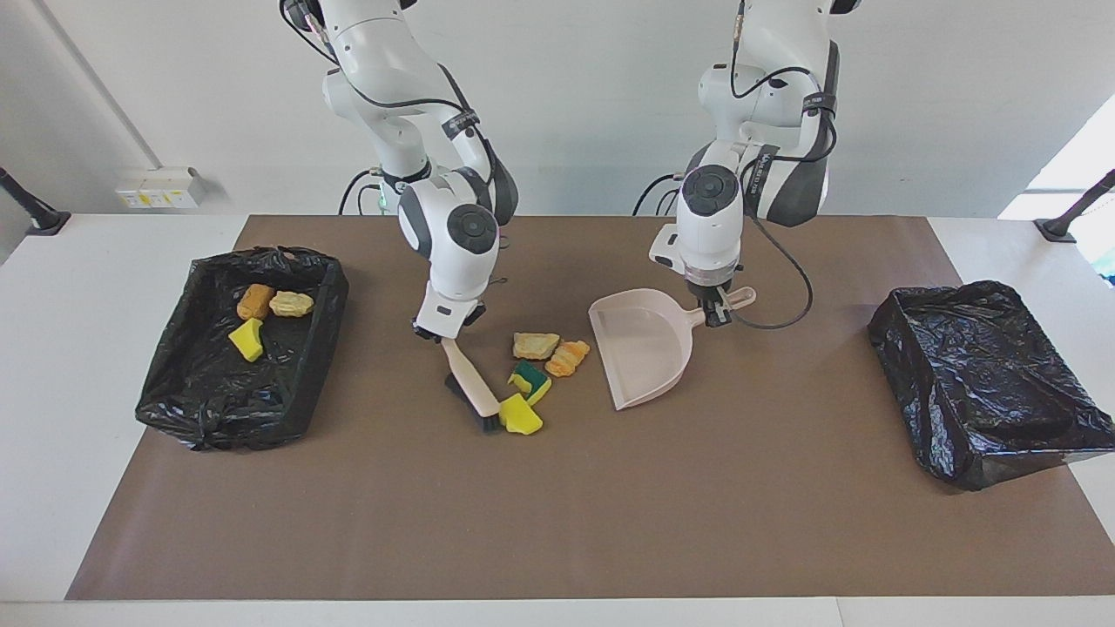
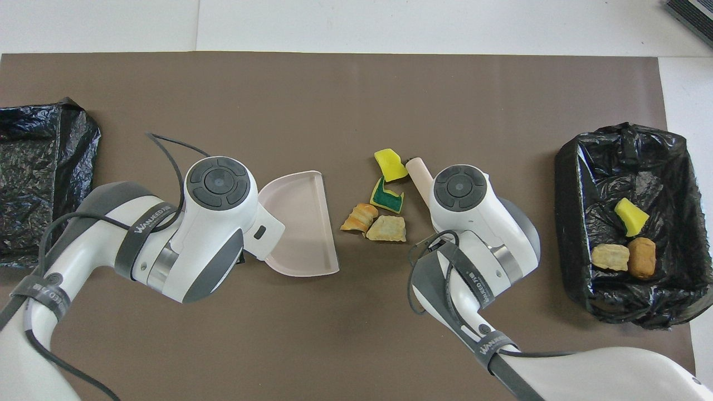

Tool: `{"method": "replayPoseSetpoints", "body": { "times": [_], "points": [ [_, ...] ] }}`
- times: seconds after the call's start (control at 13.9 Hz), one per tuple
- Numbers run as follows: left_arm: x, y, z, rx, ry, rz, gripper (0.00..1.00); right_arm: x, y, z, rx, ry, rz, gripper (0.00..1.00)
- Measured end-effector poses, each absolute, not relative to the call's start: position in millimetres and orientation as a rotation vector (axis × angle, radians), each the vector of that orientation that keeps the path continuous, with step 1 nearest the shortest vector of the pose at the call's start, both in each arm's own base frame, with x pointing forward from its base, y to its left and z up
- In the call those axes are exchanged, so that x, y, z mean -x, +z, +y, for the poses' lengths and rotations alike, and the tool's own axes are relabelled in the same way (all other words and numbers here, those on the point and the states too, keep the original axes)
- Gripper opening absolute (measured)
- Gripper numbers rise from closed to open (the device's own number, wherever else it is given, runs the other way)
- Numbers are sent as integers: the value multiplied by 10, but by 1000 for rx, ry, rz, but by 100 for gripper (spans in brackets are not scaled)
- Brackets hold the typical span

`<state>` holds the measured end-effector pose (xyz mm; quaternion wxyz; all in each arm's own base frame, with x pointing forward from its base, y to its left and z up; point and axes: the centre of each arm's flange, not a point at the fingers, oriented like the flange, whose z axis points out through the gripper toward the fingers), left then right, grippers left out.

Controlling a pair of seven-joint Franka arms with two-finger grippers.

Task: Sweep and dump trash in bin
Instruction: 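Push the debris toward the dustpan held by the left gripper, then brush the crusts and sponges into the dustpan with the right gripper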

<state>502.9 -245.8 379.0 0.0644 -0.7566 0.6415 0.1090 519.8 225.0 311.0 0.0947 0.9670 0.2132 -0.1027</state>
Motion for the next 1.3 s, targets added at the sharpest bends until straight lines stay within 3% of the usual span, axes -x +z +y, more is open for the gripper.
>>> {"method": "replayPoseSetpoints", "body": {
  "times": [0.65,1.3],
  "points": [
    [-5029,3742,-2448,2285,308,1939,32,-4538,3265,3389,-3319,-655,112,26],
    [-5031,3706,-2438,2286,313,1938,32,-4610,3775,3713,-3556,-712,-147,26]
  ]
}}
